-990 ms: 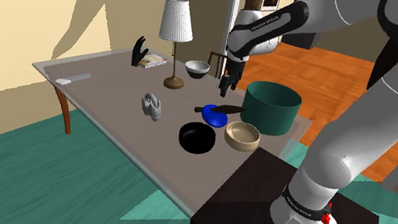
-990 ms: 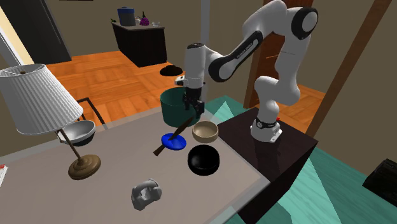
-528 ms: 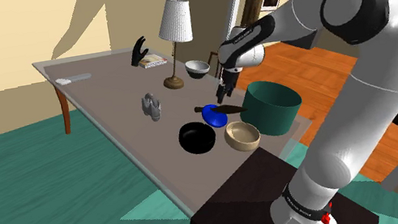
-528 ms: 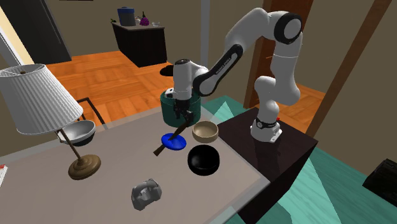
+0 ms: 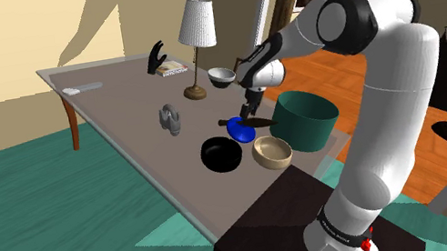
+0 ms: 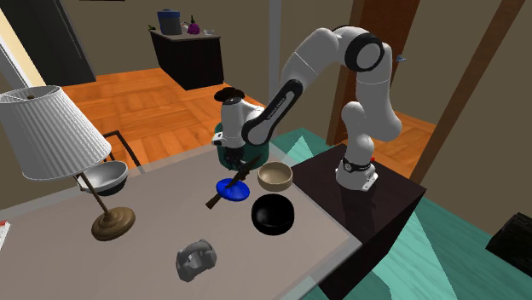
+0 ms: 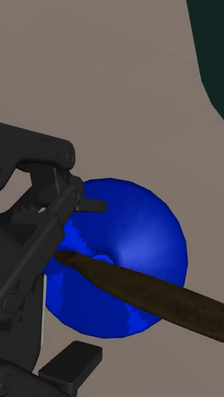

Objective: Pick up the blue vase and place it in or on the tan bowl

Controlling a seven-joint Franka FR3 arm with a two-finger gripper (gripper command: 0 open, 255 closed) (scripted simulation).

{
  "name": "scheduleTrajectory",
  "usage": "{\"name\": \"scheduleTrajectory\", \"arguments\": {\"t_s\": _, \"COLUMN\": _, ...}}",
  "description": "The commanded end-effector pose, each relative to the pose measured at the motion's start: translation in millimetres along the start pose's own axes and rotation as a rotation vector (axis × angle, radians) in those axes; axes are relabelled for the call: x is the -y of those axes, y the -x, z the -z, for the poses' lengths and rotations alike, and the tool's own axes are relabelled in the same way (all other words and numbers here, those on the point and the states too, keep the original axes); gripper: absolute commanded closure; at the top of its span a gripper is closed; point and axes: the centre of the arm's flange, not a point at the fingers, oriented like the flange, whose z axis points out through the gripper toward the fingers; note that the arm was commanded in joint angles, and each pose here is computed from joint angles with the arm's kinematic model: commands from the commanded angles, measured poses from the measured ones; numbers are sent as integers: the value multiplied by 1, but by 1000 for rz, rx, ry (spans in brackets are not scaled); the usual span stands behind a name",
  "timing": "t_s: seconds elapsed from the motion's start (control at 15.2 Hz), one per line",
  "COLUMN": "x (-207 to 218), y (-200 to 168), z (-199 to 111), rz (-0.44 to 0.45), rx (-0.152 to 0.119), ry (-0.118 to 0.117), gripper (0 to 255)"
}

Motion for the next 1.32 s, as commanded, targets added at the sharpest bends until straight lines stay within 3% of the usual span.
{"name": "scheduleTrajectory", "arguments": {"t_s": 0.0, "x": 0, "y": -1, "z": -11, "rz": 1, "rx": 0, "ry": 0, "gripper": 0}}
{"name": "scheduleTrajectory", "arguments": {"t_s": 0.2, "x": 0, "y": -1, "z": -30, "rz": 1, "rx": 0, "ry": 0, "gripper": 0}}
{"name": "scheduleTrajectory", "arguments": {"t_s": 0.73, "x": 0, "y": -1, "z": -30, "rz": 1, "rx": 0, "ry": 0, "gripper": 0}}
{"name": "scheduleTrajectory", "arguments": {"t_s": 0.79, "x": 0, "y": -1, "z": -30, "rz": 1, "rx": 0, "ry": 0, "gripper": 255}}
{"name": "scheduleTrajectory", "arguments": {"t_s": 1.25, "x": 0, "y": -1, "z": -30, "rz": 1, "rx": 0, "ry": 0, "gripper": 255}}
